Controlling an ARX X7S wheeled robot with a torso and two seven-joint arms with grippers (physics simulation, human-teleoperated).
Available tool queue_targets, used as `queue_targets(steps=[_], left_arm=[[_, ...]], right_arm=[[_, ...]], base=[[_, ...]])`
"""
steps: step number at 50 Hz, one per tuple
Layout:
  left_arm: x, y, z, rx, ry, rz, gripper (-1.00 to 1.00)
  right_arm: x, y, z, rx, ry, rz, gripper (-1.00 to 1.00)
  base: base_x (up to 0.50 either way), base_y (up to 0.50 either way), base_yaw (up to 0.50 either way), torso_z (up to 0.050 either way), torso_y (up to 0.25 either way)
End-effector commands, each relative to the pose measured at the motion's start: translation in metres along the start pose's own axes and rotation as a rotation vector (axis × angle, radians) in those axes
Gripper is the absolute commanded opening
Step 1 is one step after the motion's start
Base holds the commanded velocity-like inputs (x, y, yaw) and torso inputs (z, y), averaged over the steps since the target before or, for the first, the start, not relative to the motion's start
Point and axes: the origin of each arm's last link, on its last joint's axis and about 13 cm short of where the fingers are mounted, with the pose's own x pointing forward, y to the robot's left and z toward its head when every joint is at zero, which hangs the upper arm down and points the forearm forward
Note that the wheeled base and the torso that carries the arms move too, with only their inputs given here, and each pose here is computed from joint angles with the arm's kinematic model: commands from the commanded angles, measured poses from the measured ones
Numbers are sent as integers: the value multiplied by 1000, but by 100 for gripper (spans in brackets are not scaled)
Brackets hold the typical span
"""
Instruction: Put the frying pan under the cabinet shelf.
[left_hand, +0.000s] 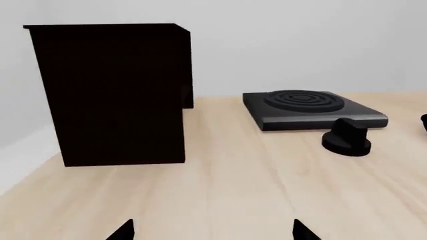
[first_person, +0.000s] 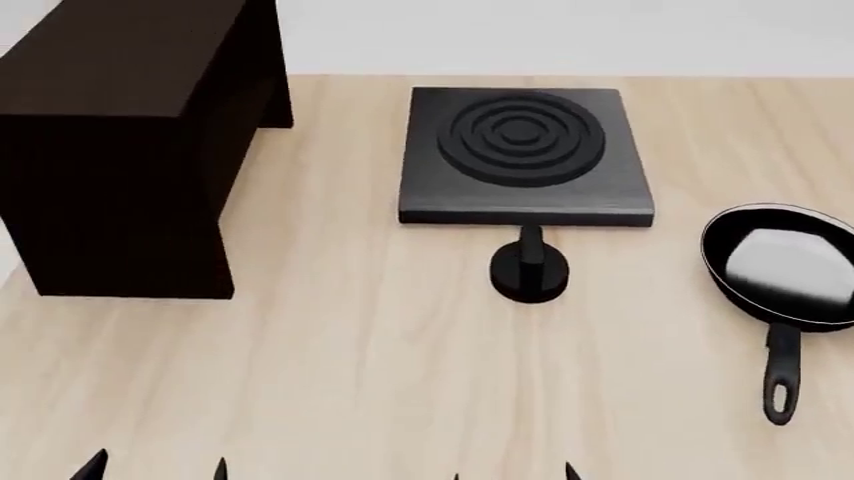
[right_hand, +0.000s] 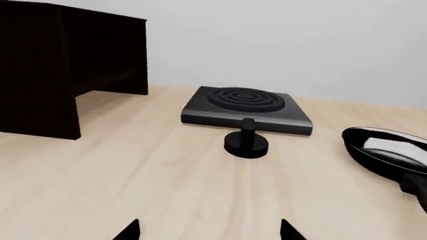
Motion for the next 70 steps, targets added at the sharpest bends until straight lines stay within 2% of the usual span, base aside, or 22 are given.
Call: queue_targets(steps=[1,13,16,22,28,34,36,38,40,44,45,47,49,53,55,56,59,62,63,65,66,70], left_arm=[[0,0,0,3,-1,2,100],[0,-1,-1,19,2,-1,100],[-1,0,-1,-31,10,2,100],[-3,-2,0,-7,3,-8,100],[-3,-1,4,-12,49,2,100],[1,0,35,-14,54,-6,100],[2,0,46,6,46,-31,100],[7,0,60,17,41,-52,100],[11,2,72,46,47,-69,100],[17,4,95,46,21,-87,100],[18,5,100,51,20,-93,100],[20,6,115,54,-3,-111,100],[22,7,124,56,-11,-115,100],[24,7,147,68,-37,-146,100],[25,8,157,71,-46,-158,100],[27,9,166,94,-60,-162,100],[33,9,172,101,-55,-160,100],[34,9,186,105,-68,-172,100],[34,10,191,114,-78,-175,100],[34,11,207,112,-89,-184,100],[34,12,212,125,-102,-186,100],[35,13,228,143,-120,-193,100]], right_arm=[[-1,1,0,-1,3,10,100],[1,1,-2,11,13,2,100],[3,-1,-2,12,23,-30,100],[2,-1,0,3,28,-15,100],[4,-3,8,-5,39,-13,100],[10,-7,36,-18,22,-30,100],[13,-8,45,20,5,8,100],[18,-12,58,-22,-20,-23,100],[20,-13,69,-24,-30,-6,100],[23,-16,86,-45,-56,3,100],[23,-17,90,-84,-68,-5,100],[25,-19,100,-82,-78,8,100],[27,-20,107,-120,-94,2,100],[29,-23,124,-148,-118,20,100],[31,-24,133,-134,-121,38,100],[33,-26,142,-150,-132,38,100],[34,-25,156,-139,-145,67,100],[37,-28,169,-197,-162,40,100],[37,-30,178,-179,-166,63,100],[37,-34,188,-234,-189,28,100],[37,-35,192,-207,-189,36,100],[39,-43,207,-232,-205,13,100]], base=[[31,500,0,50,39],[39,500,0,50,41],[0,29,0,47,27],[0,0,0,0,0],[0,0,0,0,0],[0,0,0,0,0],[0,0,0,0,0],[0,0,0,0,0],[0,0,0,0,0],[0,0,0,0,0],[0,0,0,0,0],[0,0,0,0,0],[0,0,0,0,0],[0,0,0,0,0],[0,0,0,0,0],[0,0,0,0,0],[0,0,0,0,0],[0,0,0,0,0],[0,0,0,0,0],[0,0,0,0,0],[0,0,0,0,0],[0,0,0,0,0]])
